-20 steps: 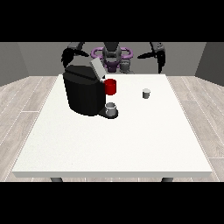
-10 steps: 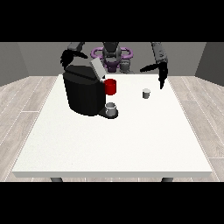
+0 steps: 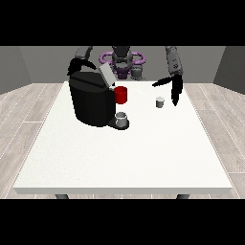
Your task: Insert the coffee pod into the coffee machine and close the lid
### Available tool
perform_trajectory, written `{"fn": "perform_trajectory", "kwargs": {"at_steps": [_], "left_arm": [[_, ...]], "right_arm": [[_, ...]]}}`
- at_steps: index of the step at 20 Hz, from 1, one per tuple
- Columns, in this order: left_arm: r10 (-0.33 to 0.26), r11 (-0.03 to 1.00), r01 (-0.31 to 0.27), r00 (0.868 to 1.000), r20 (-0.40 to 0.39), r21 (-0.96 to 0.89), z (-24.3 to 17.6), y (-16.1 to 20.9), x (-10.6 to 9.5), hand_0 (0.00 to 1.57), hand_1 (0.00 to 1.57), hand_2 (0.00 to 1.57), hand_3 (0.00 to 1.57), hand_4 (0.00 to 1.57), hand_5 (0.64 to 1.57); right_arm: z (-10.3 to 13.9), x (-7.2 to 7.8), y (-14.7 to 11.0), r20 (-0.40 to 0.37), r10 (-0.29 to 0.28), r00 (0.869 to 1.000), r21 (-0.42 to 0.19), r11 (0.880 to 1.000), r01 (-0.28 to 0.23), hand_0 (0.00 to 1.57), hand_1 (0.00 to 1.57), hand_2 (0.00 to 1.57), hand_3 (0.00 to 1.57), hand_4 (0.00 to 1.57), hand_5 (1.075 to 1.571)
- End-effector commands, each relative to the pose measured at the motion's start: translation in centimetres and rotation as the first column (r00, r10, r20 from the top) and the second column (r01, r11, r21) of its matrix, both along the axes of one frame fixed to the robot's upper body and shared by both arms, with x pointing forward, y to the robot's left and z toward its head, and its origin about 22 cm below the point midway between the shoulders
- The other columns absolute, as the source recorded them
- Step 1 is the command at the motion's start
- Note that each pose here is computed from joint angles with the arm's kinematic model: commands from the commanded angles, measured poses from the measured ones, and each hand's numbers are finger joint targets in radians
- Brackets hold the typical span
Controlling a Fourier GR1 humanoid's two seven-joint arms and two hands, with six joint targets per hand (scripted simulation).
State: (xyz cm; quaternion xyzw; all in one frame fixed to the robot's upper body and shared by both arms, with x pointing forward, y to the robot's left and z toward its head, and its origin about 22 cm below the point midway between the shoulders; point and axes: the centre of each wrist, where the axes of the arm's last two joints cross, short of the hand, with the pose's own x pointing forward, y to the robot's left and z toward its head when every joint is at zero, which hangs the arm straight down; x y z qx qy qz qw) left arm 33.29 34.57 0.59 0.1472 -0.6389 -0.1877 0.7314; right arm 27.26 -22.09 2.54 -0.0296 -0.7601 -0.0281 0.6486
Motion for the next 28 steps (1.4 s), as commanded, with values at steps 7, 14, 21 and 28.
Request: {"fn": "perform_trajectory", "kwargs": {"at_steps": [7,14,21,28], "left_arm": [[-0.002,0.993,0.012,0.997,-0.079,0.118,-0.8,-1.8,2.0,0.65,0.65,0.72,0.35,0.0,1.571],[-0.045,0.956,0.059,0.998,-0.052,0.286,-1.1,-0.5,1.9,0.58,0.58,0.72,0.47,0.0,1.571],[0.003,0.927,0.002,1.0,-0.012,0.375,-2.2,1.5,1.4,0.67,0.67,0.81,0.55,0.0,1.571],[0.021,0.916,-0.033,0.999,0.035,0.4,-2.8,1.1,1.8,0.82,0.82,0.97,0.74,0.39,1.571]], "right_arm": [[-1.5,1.4,0.5,-0.053,-0.036,0.998,-0.048,0.998,0.033,0.0,0.0,0.0,0.0,0.43,1.571],[-0.1,3.2,-0.2,-0.036,-0.051,0.998,-0.05,0.998,0.049,0.0,0.0,0.0,0.0,0.36,1.571],[-0.4,1.4,0.3,-0.057,0.012,0.998,-0.056,0.998,-0.015,0.0,0.0,0.0,0.0,0.47,1.571],[0.4,1.9,1.4,-0.089,0.005,0.996,-0.064,0.998,-0.011,0.0,0.0,0.0,0.0,0.49,1.571]]}}
